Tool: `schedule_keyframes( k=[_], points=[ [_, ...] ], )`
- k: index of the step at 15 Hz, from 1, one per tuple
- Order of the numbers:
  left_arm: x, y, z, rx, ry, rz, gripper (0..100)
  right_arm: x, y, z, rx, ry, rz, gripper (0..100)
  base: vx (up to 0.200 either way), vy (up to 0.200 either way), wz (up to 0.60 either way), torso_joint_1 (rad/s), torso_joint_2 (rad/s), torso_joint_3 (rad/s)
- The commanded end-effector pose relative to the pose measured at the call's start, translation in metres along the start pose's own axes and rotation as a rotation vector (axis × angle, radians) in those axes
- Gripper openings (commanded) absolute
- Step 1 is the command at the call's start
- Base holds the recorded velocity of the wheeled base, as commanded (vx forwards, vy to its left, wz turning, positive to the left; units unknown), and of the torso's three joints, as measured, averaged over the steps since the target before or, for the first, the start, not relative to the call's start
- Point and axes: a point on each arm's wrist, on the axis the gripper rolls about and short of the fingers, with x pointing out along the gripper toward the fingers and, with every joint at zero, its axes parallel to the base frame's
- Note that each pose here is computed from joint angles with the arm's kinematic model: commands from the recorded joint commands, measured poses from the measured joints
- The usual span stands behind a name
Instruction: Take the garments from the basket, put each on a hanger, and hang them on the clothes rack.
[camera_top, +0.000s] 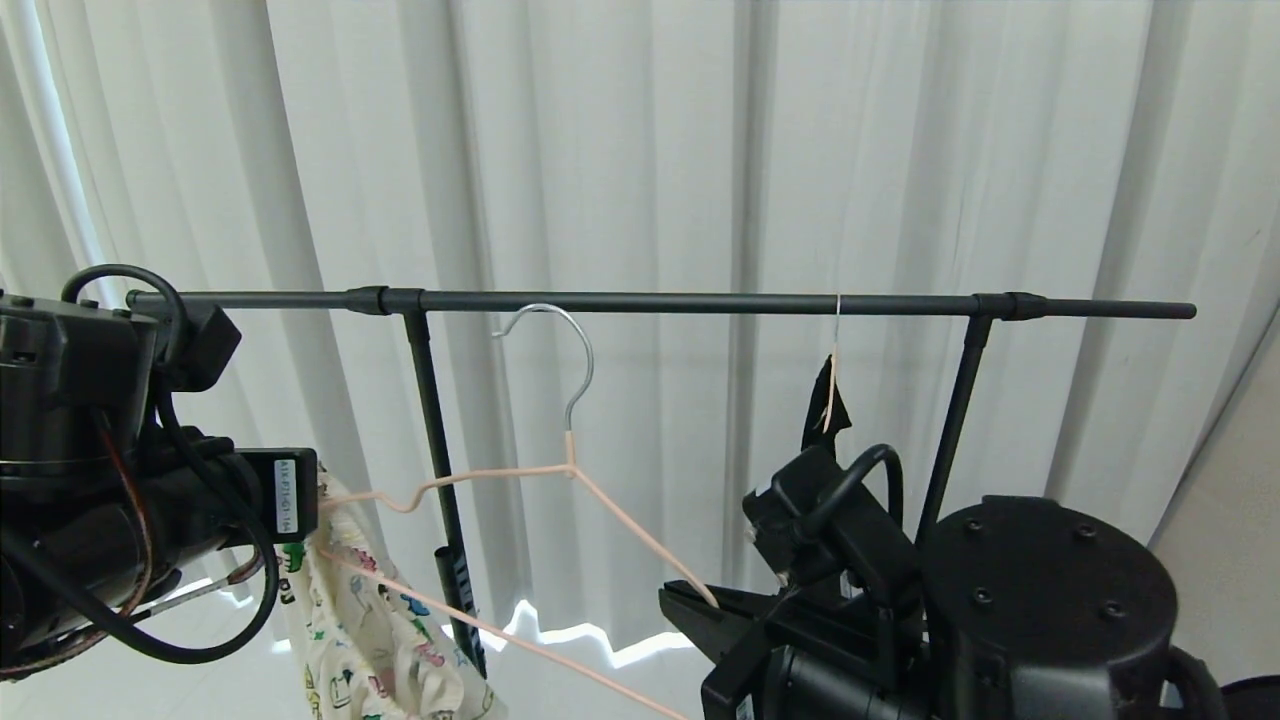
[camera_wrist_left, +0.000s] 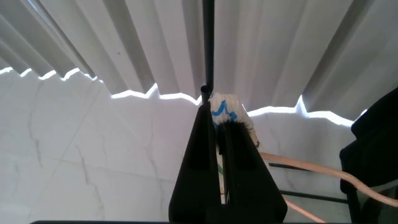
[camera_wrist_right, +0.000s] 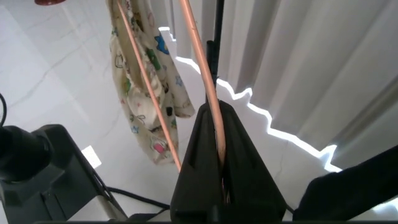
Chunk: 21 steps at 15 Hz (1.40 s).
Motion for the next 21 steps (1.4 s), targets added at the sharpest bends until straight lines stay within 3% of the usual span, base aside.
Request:
schedule_keyframes(
  k=[1,4,8,15,21],
  points=[
    [-0.001,-0.001,0.000,0.002,-0.002,0.001,0,0.009,0.000,-0.003,0.001,-0.007,-0.015,0,0.000,0.000,0.00,0.000,0.00,0.000],
    [-0.003,-0.002,0.000,0.006,-0.008,-0.006,0,0.014,-0.001,-0.007,0.006,-0.035,-0.103,0,0.000,0.000,0.00,0.000,0.00,0.000],
    [-0.014,-0.020,-0.002,0.053,-0.031,-0.105,0,0.019,0.005,-0.008,0.002,-0.033,-0.098,0,0.000,0.000,0.00,0.000,0.00,0.000],
    [-0.042,-0.053,0.000,0.028,-0.074,-0.312,0,0.034,0.024,-0.014,-0.009,-0.021,-0.057,0,0.000,0.000,0.00,0.000,0.00,0.000],
    [-0.055,-0.062,0.008,0.032,-0.111,-0.386,0,0.043,0.033,-0.017,-0.008,-0.034,-0.034,0,0.000,0.000,0.00,0.000,0.00,0.000]
  ],
)
